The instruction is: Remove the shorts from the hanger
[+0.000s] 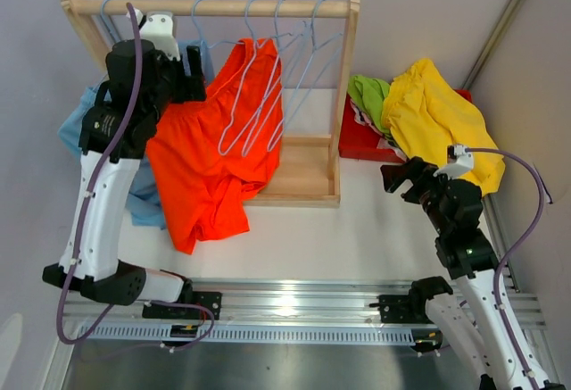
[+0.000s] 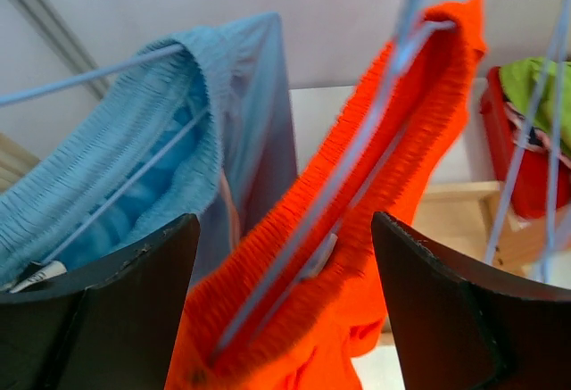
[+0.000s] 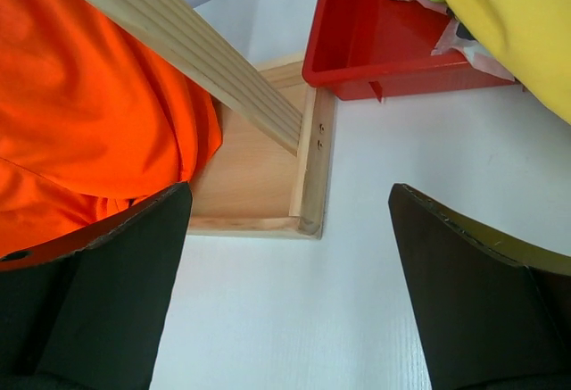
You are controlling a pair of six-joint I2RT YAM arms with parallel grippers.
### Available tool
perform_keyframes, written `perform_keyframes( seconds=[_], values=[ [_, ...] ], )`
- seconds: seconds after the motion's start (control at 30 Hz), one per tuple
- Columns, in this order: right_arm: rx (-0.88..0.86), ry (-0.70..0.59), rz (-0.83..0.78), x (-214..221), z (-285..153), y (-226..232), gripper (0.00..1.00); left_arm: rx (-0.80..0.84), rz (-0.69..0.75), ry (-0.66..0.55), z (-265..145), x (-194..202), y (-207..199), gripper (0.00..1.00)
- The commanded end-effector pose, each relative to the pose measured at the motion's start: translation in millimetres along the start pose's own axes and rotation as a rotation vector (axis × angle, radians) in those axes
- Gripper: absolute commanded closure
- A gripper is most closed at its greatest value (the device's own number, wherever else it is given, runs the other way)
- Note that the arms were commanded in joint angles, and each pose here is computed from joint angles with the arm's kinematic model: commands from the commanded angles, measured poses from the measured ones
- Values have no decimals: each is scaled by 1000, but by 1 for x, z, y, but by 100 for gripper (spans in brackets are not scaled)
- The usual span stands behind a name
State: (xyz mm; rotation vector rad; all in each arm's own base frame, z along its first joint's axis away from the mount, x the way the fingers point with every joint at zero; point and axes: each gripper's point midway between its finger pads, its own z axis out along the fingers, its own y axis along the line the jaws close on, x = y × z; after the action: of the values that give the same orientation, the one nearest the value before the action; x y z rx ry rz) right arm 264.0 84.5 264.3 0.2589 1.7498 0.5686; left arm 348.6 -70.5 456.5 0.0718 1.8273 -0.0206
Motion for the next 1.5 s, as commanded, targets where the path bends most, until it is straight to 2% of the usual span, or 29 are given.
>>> perform_keyframes(
  seconds=[0.0, 0.03, 0.1, 0.13, 0.17, 0.23, 0.27, 0.43, 0.67, 0.83, 0.9, 0.97, 1.07, 1.1, 1.13, 1.2, 1.27, 1.37, 1.47],
  values=[
    [3, 0, -24, 2, -5, -2, 1, 9, -50, -79, 1, -29, 10, 17],
    [2, -1, -23, 1, -6, -2, 1, 10, -51, -72, 6, -27, 10, 18],
    [1, -2, -23, 1, -6, -2, 1, 21, -62, -58, 14, -24, 10, 33],
    [-5, 0, -24, 2, -6, -1, 1, 37, -66, -43, 20, -20, 6, 45],
    [-12, 0, -26, 2, -5, 0, 2, 47, -75, -39, 22, -18, 4, 70],
    [-20, 7, -25, 4, -4, 1, 5, 68, -85, -38, 19, -11, 0, 95],
    [-20, 7, -24, 5, -4, 1, 6, 87, -91, -59, 17, -14, -3, 100],
    [-40, 11, -16, 6, -3, 5, 10, 133, -95, -109, -7, -23, -6, 100],
    [-67, -10, -7, -6, -11, 15, 10, 155, -120, -324, -99, -90, 6, 100],
    [-109, -51, -19, -23, -22, 29, 9, 176, -110, -406, -156, -97, 13, 100],
    [-153, -58, -29, -28, -26, 39, 7, 178, -89, -382, -157, -76, 13, 100],
    [-210, -89, -41, -41, -34, 54, 1, 251, -50, -442, -190, -64, 6, 100],
    [-401, -83, -82, -55, -53, 94, 1, 412, 8, -449, -220, -31, -17, 100],
    [-449, -76, -93, -58, -57, 105, 1, 447, 12, -404, -212, -12, -24, 100],
    [-505, -74, -97, -64, -63, 117, 1, 510, 28, -434, -233, -4, -31, 100],
    [-644, -34, -113, -71, -77, 147, 0, 587, 45, -429, -242, 12, -42, 100],
    [-781, -1, -110, -77, -94, 172, 0, 729, 70, -457, -268, 23, -60, 100],
    [-896, 11, -120, -92, -110, 198, 1, 900, 86, -473, -298, 26, -79, 100],
    [-933, 15, -138, -103, -118, 213, 0, 970, 85, -482, -313, 20, -85, 100]
  ],
)
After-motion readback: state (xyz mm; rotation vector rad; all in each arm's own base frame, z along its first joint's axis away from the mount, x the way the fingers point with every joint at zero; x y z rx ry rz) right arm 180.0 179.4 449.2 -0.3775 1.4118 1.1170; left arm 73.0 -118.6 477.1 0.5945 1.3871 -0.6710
